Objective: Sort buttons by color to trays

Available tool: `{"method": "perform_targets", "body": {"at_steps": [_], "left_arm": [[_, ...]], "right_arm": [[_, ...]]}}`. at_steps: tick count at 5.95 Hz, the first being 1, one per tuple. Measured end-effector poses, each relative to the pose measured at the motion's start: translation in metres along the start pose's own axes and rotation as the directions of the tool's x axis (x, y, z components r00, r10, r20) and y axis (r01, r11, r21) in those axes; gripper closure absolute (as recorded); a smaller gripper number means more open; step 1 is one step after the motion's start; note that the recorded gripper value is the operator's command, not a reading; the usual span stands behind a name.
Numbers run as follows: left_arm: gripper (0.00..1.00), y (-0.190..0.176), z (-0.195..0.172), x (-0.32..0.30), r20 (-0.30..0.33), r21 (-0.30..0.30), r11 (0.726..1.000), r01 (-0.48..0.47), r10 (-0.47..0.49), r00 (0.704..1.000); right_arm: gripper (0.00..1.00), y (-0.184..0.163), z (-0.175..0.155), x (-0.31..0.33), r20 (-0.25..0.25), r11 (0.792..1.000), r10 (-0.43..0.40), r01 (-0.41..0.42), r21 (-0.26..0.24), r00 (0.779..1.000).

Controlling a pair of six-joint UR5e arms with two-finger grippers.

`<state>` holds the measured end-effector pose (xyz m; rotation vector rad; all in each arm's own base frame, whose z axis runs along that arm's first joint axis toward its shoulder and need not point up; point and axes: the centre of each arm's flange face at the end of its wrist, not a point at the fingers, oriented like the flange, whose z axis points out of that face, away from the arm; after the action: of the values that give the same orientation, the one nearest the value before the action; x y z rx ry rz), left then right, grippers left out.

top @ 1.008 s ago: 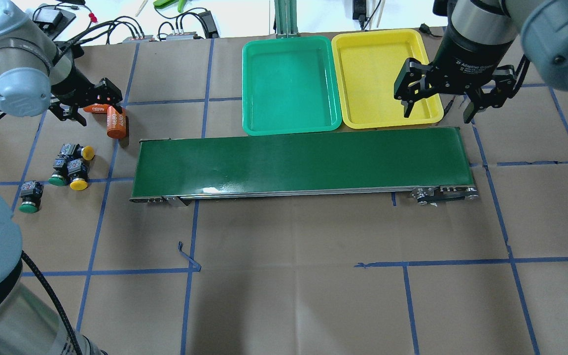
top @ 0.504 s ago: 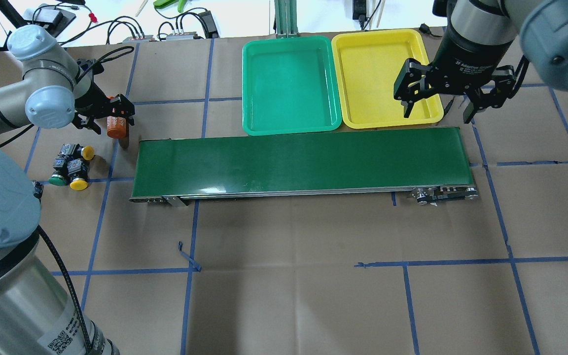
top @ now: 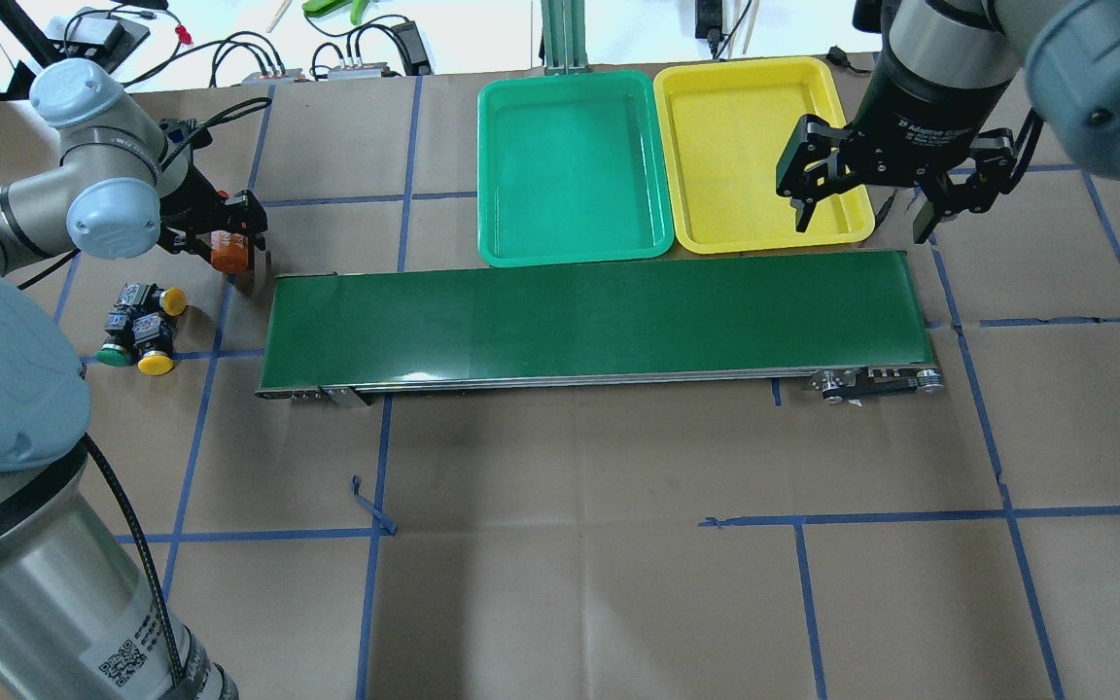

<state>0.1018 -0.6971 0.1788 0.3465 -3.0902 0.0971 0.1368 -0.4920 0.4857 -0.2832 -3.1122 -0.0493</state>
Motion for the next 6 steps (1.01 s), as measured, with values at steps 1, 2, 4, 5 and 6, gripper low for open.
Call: {"method": "perform_targets", "body": {"at_steps": [1, 2, 4, 5, 6], "left_arm": [[0.76, -0.001, -0.004, 0.002, -0.001, 0.008, 1.0, 0.005, -0.005, 1.0], [0.76, 0.0, -0.013, 0.008, -0.002, 0.02, 0.999, 0.031, -0.031, 1.0], [0.77, 0.017, -0.068, 0.027, 0.0, 0.047, 0.988, 0.15, -0.15, 0.989], [0.77, 0.041, -0.1, 0.039, -0.007, 0.043, 0.965, 0.258, -0.258, 0.966], [0.83, 0.07, -0.117, 0.055, -0.013, 0.033, 0.929, 0.369, -0.369, 0.929]], "right_arm": [[0.0, 0.0, 0.0, 0.0, 0.0, 1.0, 0.0, 0.0, 0.001, 1.0], [0.0, 0.0, -0.001, 0.0, 0.0, 1.0, 0.0, 0.0, 0.002, 1.0], [0.0, 0.0, -0.001, 0.0, 0.001, 1.0, 0.001, -0.001, 0.002, 1.0], [0.0, 0.0, -0.001, 0.0, 0.001, 1.0, 0.0, 0.0, 0.003, 1.0], [0.0, 0.0, -0.001, 0.0, 0.001, 1.0, 0.001, -0.001, 0.003, 1.0]]}}
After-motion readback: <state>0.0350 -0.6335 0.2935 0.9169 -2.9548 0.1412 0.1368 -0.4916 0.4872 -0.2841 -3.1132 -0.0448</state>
